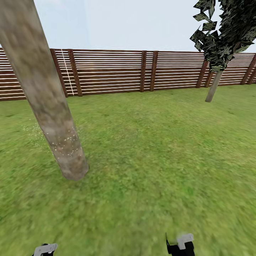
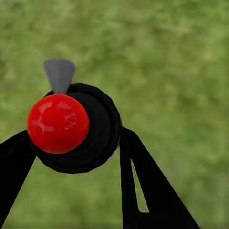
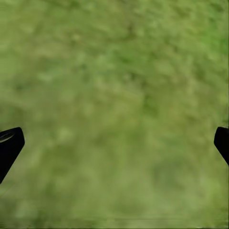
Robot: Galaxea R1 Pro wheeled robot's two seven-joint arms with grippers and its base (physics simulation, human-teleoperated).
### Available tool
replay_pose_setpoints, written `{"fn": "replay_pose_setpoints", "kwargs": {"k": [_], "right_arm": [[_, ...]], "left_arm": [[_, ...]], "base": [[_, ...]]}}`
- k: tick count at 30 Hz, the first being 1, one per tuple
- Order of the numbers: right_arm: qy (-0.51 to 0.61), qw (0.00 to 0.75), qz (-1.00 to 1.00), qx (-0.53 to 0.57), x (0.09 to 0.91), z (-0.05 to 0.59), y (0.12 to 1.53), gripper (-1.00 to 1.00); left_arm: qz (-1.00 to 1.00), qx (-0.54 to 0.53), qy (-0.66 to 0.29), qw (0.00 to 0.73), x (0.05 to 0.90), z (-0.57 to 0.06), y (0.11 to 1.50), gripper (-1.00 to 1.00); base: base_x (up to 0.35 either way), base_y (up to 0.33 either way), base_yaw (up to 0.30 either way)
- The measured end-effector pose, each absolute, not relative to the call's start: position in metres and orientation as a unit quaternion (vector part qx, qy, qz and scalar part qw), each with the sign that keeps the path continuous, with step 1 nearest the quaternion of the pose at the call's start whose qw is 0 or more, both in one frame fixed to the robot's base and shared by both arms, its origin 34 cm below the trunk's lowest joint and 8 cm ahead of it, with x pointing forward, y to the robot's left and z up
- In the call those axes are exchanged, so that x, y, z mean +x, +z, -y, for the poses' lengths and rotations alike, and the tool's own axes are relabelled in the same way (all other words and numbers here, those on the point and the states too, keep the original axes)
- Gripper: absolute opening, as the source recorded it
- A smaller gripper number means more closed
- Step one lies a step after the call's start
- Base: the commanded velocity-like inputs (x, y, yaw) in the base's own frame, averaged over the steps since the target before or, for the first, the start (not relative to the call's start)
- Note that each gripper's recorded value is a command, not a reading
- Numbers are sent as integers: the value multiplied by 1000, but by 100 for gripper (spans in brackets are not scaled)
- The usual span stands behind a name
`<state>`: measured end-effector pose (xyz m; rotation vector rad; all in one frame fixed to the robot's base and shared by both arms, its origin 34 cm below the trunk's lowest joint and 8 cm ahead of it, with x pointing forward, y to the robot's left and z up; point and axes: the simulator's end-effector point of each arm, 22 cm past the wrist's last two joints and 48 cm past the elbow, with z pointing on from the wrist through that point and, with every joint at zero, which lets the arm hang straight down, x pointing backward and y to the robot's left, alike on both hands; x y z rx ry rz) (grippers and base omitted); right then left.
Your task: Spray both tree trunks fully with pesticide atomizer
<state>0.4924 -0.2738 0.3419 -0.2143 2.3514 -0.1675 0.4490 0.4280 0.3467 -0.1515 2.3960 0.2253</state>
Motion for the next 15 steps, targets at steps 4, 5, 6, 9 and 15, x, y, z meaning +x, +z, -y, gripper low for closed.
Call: {"fn": "replay_pose_setpoints", "kwargs": {"k": [4,5,6,9,15], "right_arm": [[-62,344,-933,-87,440,274,323,100],[-62,342,-934,-87,437,273,322,100],[-62,341,-934,-87,435,273,321,100],[-62,340,-934,-87,434,273,321,100],[-62,340,-934,-87,434,273,321,100]], "left_arm": [[-928,-58,86,357,449,-427,347,-100],[-928,-58,86,358,449,-428,347,-100],[-928,-58,88,357,449,-430,347,-100],[-928,-55,88,357,449,-431,348,-100],[-929,-53,86,357,450,-427,347,-100]], "base": [[0,0,0],[0,0,0],[0,0,0],[0,0,0],[0,0,0]]}}
